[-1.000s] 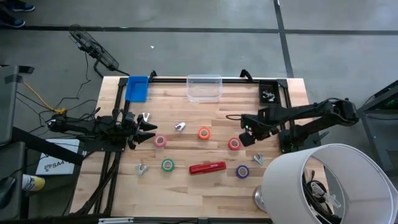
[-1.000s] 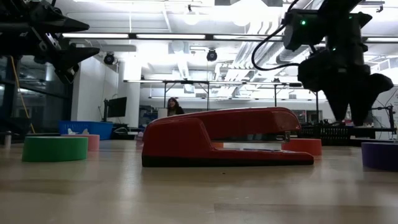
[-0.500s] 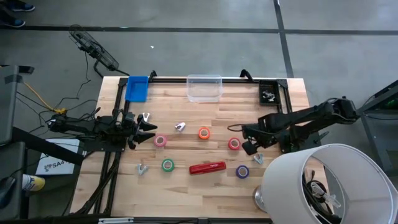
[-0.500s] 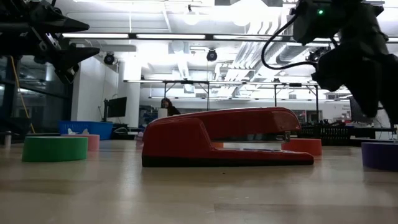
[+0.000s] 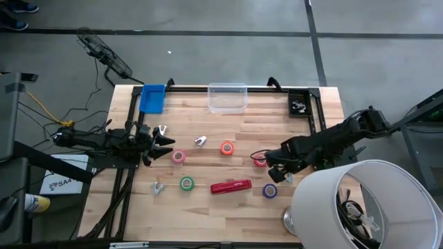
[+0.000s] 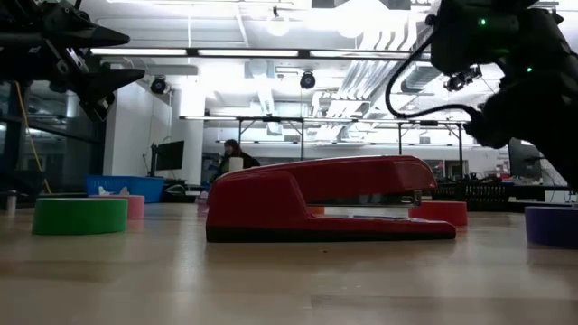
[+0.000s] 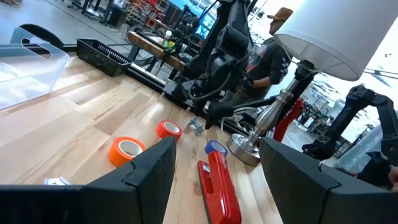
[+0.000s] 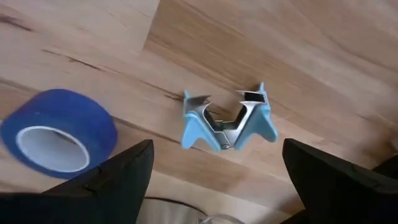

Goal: Pick and place Stapler, Stapler remover, tape
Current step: Put the right blue staple remover into the black bin

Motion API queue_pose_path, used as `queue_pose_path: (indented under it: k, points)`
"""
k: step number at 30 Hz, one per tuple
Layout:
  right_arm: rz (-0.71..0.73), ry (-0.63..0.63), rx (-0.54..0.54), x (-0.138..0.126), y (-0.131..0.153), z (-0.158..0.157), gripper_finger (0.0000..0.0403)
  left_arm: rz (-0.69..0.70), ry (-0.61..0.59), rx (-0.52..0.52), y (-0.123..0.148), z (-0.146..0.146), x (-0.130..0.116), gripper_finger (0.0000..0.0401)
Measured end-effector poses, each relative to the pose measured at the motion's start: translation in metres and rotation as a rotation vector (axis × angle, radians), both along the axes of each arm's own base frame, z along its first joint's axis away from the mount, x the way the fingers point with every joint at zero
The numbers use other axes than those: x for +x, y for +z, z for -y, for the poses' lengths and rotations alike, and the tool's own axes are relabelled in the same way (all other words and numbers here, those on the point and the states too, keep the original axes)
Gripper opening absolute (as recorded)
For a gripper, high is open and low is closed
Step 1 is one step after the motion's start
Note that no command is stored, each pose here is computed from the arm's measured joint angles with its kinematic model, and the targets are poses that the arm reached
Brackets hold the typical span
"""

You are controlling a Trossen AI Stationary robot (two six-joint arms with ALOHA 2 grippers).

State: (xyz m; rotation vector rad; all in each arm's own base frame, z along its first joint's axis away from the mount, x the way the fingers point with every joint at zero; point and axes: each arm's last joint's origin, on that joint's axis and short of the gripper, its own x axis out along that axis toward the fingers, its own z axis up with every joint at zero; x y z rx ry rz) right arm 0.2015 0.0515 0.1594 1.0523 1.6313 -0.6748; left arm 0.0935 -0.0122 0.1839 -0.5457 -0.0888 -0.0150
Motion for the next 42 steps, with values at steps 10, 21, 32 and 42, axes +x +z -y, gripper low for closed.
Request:
queue_pose_path:
  k: [10, 21, 32, 42]
  points:
    - [-0.027, 0.061, -0.054, 0.007, -0.016, 0.001, 0.0347, 0.000, 0.000, 0.000, 0.000, 0.000, 0.000, 0.0229]
    - [-0.014, 0.076, -0.052, 0.013, -0.025, 0.001, 0.0334, 0.000, 0.000, 0.000, 0.000, 0.000, 0.000, 0.0229]
    - [-0.057, 0.058, -0.035, 0.010, -0.024, 0.001, 0.0250, 0.000, 0.000, 0.000, 0.000, 0.000, 0.000, 0.0229]
    - [-0.051, 0.038, -0.055, 0.011, -0.024, 0.007, 0.0159, 0.000, 0.000, 0.000, 0.000, 0.000, 0.000, 0.0229]
